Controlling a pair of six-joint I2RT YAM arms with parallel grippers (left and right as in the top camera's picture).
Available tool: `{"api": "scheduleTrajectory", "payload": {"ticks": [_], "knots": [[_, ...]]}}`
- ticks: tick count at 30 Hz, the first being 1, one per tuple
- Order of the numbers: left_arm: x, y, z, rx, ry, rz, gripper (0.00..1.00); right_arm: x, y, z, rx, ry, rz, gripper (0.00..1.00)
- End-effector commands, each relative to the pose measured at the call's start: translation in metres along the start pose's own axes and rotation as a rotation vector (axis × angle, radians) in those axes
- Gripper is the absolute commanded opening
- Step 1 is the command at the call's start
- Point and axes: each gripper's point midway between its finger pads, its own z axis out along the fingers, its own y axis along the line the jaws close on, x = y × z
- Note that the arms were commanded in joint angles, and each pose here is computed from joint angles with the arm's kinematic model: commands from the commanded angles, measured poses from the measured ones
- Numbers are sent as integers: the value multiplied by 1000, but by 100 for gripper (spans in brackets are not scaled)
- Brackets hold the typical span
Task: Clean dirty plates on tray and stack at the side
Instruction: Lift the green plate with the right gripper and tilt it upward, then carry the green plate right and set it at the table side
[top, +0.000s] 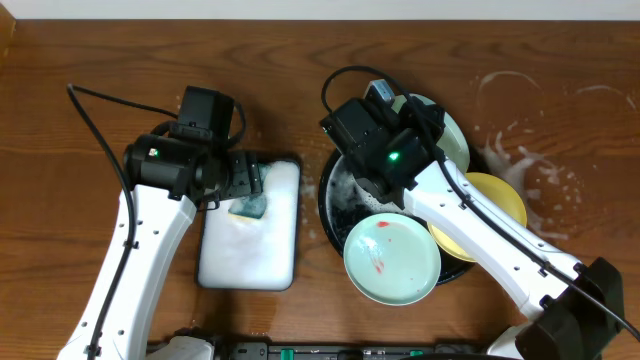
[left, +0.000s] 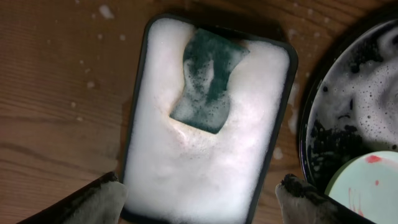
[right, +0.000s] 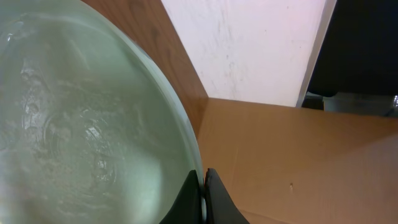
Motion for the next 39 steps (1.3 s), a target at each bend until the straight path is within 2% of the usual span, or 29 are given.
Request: {"api": "scheduleTrajectory", "payload": {"ticks": [1,9,14,17,26,31,34,39], "knots": [[0,3,-2,-10,-10,3,82,-1,-9,-1,39,5,10,1],[0,3,-2,-10,-10,3,83,-2,-9,-1,41,-1,89,1],[0,3,-2,-10,-10,3,83,-5,19,6,-145,-10,358,1],[0,3,-2,-10,-10,3,83,6,35,23,-263,59,510,1],[0,3,-2,-10,-10,3,82,28,35,28,-253,125,432,1],[0,3,-2,-10,-10,3,83,32,34,34,-256,155,530,1],[0,3,-2,-10,-10,3,83,32,51,39,-384,201,666,1],[0,3,-2,-10,-10,3,83,35,75,57,-711,297,877,1]]}}
